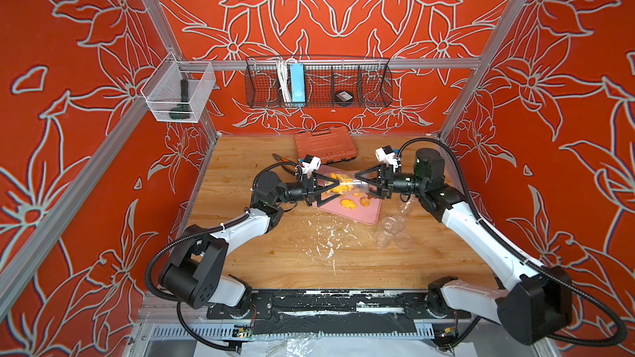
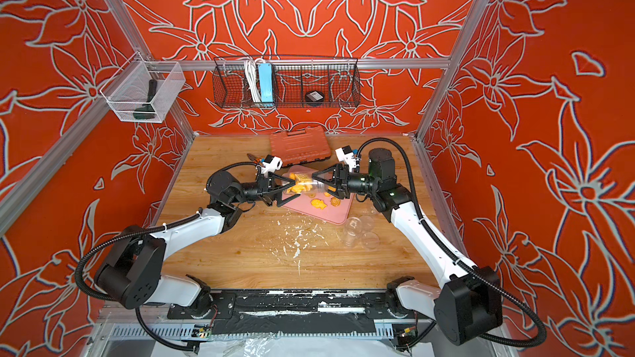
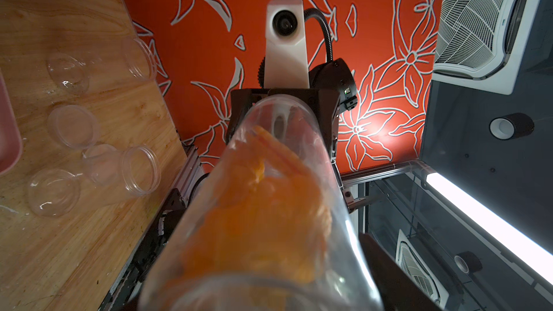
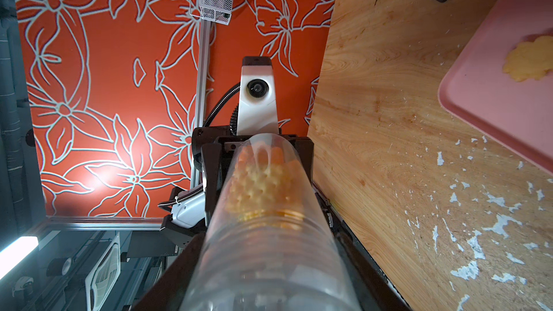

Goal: Pour the cookies out of the jar
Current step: Pick up the jar from the center of the board.

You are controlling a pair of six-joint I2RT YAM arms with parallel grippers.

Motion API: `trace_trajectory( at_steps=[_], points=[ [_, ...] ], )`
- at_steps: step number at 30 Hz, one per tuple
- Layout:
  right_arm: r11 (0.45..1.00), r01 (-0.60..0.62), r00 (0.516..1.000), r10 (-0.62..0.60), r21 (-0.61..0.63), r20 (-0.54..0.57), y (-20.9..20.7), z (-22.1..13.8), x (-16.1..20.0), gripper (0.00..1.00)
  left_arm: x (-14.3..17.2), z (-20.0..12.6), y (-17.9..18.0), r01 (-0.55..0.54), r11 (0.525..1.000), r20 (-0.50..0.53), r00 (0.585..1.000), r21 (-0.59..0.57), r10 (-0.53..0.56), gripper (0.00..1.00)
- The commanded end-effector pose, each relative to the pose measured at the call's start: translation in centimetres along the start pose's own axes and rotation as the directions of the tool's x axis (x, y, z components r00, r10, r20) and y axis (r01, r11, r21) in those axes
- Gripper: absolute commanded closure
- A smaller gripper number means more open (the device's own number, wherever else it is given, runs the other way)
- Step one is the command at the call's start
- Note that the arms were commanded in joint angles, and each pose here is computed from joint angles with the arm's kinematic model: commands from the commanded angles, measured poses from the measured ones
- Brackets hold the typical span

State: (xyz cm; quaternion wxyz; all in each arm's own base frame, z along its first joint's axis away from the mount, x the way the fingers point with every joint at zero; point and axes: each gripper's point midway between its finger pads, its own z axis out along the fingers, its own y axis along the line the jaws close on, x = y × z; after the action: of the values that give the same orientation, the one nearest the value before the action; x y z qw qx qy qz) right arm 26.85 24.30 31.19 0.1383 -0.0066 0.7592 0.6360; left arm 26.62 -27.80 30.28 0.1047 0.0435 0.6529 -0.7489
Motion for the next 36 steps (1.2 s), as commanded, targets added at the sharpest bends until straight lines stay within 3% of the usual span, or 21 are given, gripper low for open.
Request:
trace_trajectory(
  at_steps=[1, 17, 22, 28, 36],
  points=[
    [0.999, -0.017, 1.000, 0.017, 0.033, -0.008, -1.0, 0.2, 0.7, 0.44, -0.1, 0.1, -2.2, -0.063, 0.995, 0.018, 0.998, 0.074, 0.062, 0.19],
    [0.998, -0.008, 1.000, 0.009, 0.057, -0.016, -1.6, 0.5, 1.0, 0.44, -0.5, 0.1, -1.3, -0.042, 0.997, 0.041, 0.998, 0.065, 0.040, 0.26],
    [0.996, -0.001, 1.000, 0.003, 0.086, -0.014, -1.9, 0.3, 1.2, 0.37, -0.4, 0.0, -0.3, -0.027, 0.998, 0.053, 0.998, 0.050, 0.024, 0.29],
    [0.993, 0.000, 1.000, 0.002, 0.118, -0.019, -2.3, 0.0, 1.6, 0.19, -0.1, -0.2, 0.6, -0.005, 0.999, 0.054, 0.999, 0.053, 0.002, 0.30],
    [0.990, 0.005, 1.000, -0.002, 0.140, -0.022, -2.4, -0.8, 2.2, 0.14, 0.7, -0.5, 1.2, 0.040, 0.993, 0.011, 0.999, 0.109, -0.042, 0.32]
  ],
)
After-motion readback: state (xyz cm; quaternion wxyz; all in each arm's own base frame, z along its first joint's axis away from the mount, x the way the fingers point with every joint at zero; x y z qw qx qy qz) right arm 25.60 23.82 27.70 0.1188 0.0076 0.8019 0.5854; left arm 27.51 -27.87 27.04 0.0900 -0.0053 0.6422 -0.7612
